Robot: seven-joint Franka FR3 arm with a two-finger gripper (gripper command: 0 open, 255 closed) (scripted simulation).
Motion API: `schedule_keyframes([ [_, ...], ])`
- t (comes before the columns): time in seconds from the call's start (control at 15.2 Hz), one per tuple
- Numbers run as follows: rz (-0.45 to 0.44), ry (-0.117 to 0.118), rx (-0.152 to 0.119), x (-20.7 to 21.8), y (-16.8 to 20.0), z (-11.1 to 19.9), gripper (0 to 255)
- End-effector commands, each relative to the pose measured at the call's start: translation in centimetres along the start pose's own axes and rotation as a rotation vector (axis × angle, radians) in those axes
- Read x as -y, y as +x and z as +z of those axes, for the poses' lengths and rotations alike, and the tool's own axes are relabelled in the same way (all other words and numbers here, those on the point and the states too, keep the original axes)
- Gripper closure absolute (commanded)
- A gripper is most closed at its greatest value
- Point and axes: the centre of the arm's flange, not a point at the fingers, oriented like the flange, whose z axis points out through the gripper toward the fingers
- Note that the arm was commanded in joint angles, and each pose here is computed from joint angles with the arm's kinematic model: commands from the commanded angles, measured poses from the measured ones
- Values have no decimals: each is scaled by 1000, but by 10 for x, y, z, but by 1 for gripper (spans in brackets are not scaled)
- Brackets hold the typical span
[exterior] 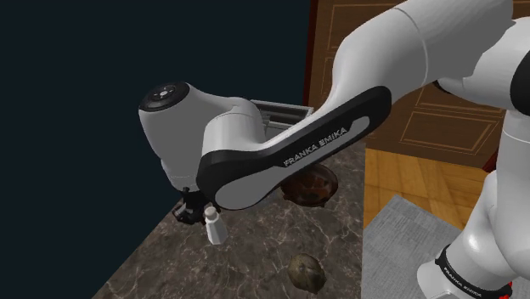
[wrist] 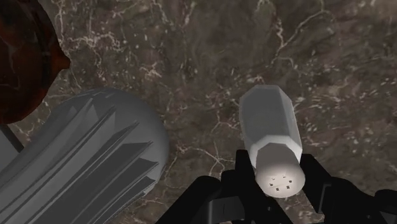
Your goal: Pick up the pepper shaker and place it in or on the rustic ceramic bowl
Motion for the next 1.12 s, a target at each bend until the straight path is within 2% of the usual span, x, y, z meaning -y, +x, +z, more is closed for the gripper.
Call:
schedule_keyframes([
  [0.0, 0, 0, 0, -2, 1, -10, 255],
  [1.06, 0, 0, 0, -9, 14, -94, 255],
])
